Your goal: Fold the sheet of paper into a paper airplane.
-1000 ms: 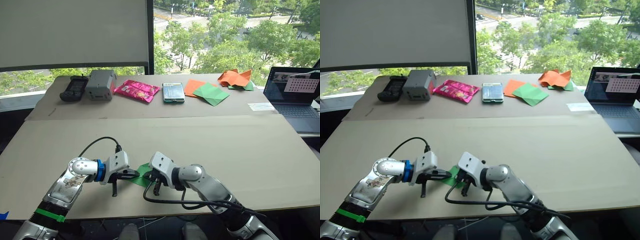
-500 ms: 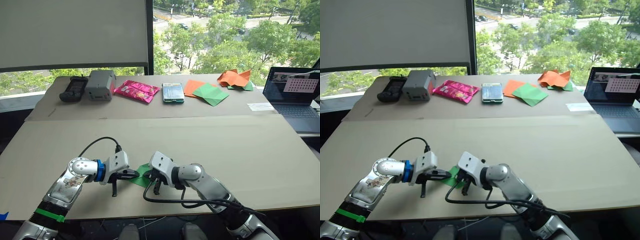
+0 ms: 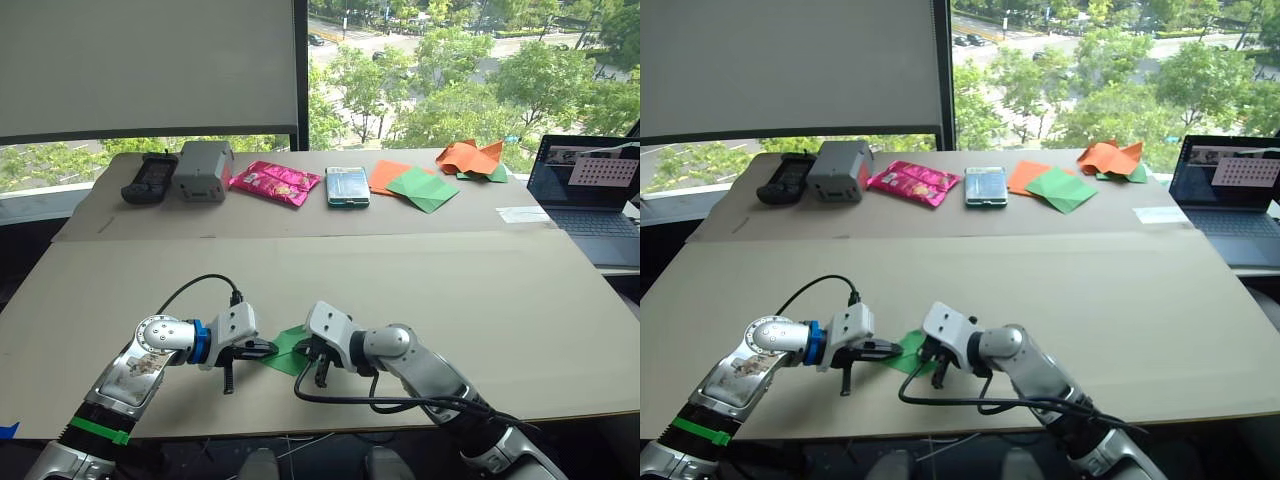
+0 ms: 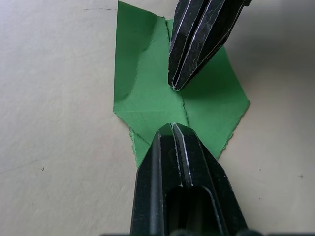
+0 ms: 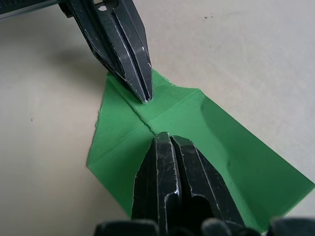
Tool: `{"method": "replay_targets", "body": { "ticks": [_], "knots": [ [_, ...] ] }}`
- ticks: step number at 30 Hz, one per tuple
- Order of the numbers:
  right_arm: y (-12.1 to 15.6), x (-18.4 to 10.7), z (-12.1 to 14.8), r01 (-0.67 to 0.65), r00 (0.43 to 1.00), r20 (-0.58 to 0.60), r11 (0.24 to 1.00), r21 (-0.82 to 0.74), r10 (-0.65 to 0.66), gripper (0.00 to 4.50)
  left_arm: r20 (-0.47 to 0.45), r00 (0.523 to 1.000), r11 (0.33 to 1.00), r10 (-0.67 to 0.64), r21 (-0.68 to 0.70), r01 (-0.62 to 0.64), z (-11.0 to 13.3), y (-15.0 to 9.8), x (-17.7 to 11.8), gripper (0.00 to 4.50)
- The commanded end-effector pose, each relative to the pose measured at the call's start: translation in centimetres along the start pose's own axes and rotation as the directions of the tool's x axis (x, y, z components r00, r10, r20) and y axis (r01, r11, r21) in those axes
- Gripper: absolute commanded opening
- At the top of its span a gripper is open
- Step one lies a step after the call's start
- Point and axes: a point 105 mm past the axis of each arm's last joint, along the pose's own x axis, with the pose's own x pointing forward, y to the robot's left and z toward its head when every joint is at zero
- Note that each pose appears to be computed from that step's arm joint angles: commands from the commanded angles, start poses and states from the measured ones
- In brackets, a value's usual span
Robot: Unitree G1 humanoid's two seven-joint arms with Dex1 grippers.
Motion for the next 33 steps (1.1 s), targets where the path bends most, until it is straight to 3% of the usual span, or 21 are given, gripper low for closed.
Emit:
{"method": "replay_targets", "body": {
  "ticks": [1,25,28,33],
  "knots": [
    [-0.6,-0.5,-2.8,0.037,0.995,-0.1,0.997,0.067,-0.03,0.02,-0.035,0.999,1.0,-0.017,-0.013,0.016,-0.9,-0.4,-0.1,0.0],
    [-2.7,-3.6,-5.6,0.14,0.978,-0.169,0.983,0.117,-0.12,0.02,-0.036,0.999,1.0,-0.016,-0.01,0.016,-0.8,-0.2,-0.1,0.0],
    [-3.0,-4.1,-4.6,0.151,0.982,-0.133,0.983,0.104,-0.137,0.02,-0.035,0.999,1.0,-0.016,-0.009,0.016,-0.8,-0.2,-0.1,0.0],
    [-2.3,-5.2,2.3,0.091,0.982,0.161,0.994,0.057,-0.099,0.02,-0.034,0.999,1.0,-0.016,-0.007,0.015,-0.8,-0.1,-0.1,0.0]
  ]
}}
